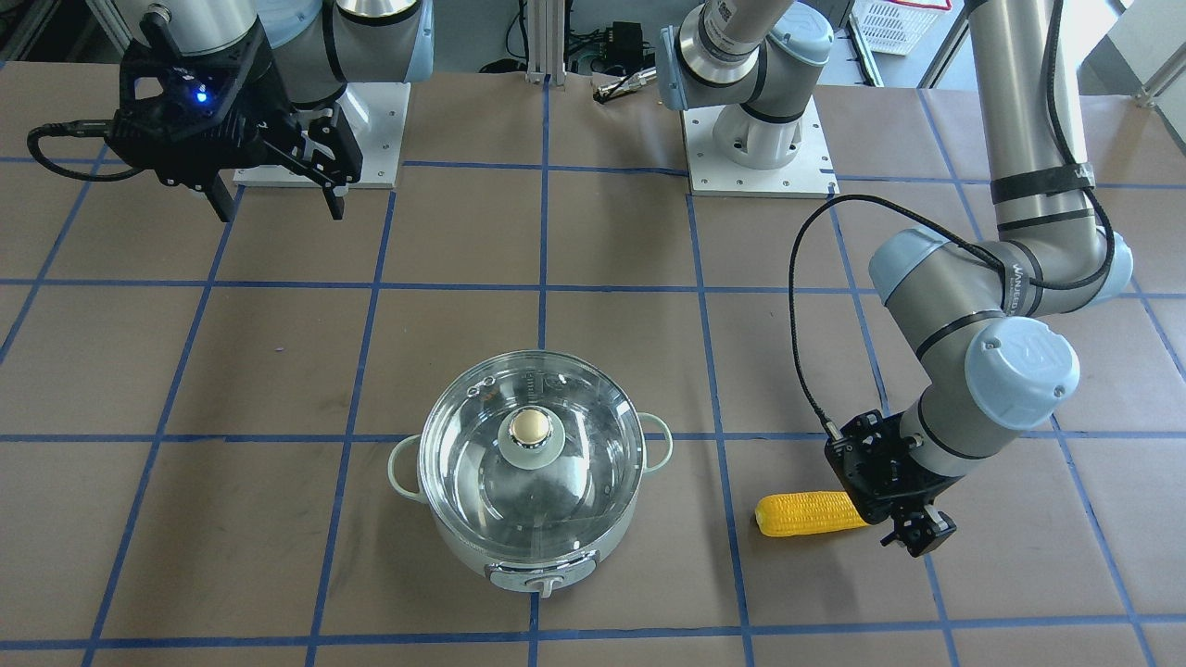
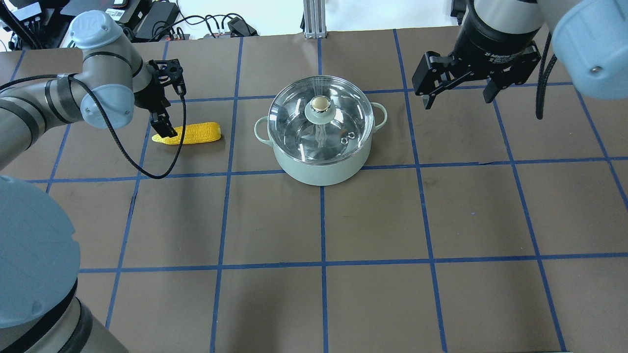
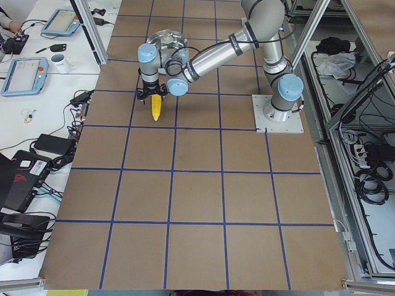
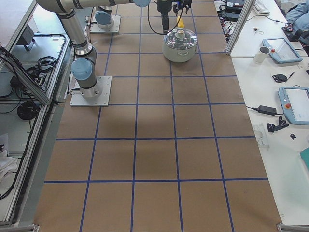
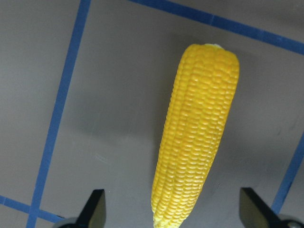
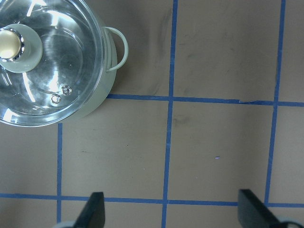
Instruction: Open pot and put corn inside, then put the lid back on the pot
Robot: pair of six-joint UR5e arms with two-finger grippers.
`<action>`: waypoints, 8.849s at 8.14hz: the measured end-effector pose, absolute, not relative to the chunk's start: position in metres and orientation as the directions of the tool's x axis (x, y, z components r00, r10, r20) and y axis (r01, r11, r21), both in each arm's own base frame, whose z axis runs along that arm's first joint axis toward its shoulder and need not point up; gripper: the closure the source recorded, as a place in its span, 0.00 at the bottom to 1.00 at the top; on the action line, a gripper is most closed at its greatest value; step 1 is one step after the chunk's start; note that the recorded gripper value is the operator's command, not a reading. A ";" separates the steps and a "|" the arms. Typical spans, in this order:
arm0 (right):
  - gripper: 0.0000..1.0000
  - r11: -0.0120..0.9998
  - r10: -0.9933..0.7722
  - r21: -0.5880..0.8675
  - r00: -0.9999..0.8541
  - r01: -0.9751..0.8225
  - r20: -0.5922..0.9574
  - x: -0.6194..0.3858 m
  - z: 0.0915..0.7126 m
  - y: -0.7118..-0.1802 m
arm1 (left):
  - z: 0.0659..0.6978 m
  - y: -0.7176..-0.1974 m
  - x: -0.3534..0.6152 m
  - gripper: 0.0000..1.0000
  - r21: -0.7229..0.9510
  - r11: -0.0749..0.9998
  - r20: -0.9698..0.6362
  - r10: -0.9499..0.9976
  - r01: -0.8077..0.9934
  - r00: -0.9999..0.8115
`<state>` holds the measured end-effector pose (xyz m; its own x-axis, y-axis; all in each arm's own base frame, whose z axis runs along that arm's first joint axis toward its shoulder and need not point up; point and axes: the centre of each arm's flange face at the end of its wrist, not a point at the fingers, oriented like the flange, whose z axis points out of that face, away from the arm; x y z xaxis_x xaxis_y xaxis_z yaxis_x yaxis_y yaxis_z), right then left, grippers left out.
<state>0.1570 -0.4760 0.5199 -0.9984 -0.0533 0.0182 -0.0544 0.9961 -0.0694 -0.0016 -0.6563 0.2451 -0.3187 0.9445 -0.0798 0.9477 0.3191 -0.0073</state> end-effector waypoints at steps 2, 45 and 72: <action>0.00 0.996 -0.059 -0.074 -0.998 -0.058 -0.004 0.160 0.520 -0.476 | 0.235 -0.659 -0.002 0.00 -0.018 0.302 -0.070 0.951 0.953 -0.303; 0.00 0.971 0.137 -0.177 -0.979 0.163 -0.148 0.303 0.409 -0.598 | 0.408 -0.581 -0.123 1.00 0.015 0.037 -0.183 0.983 0.999 -0.034; 0.66 0.995 -0.080 -0.063 -0.997 -0.079 -0.020 0.166 0.523 -0.508 | 0.368 -0.568 -0.273 1.00 -0.111 0.196 -0.233 0.948 0.974 -0.217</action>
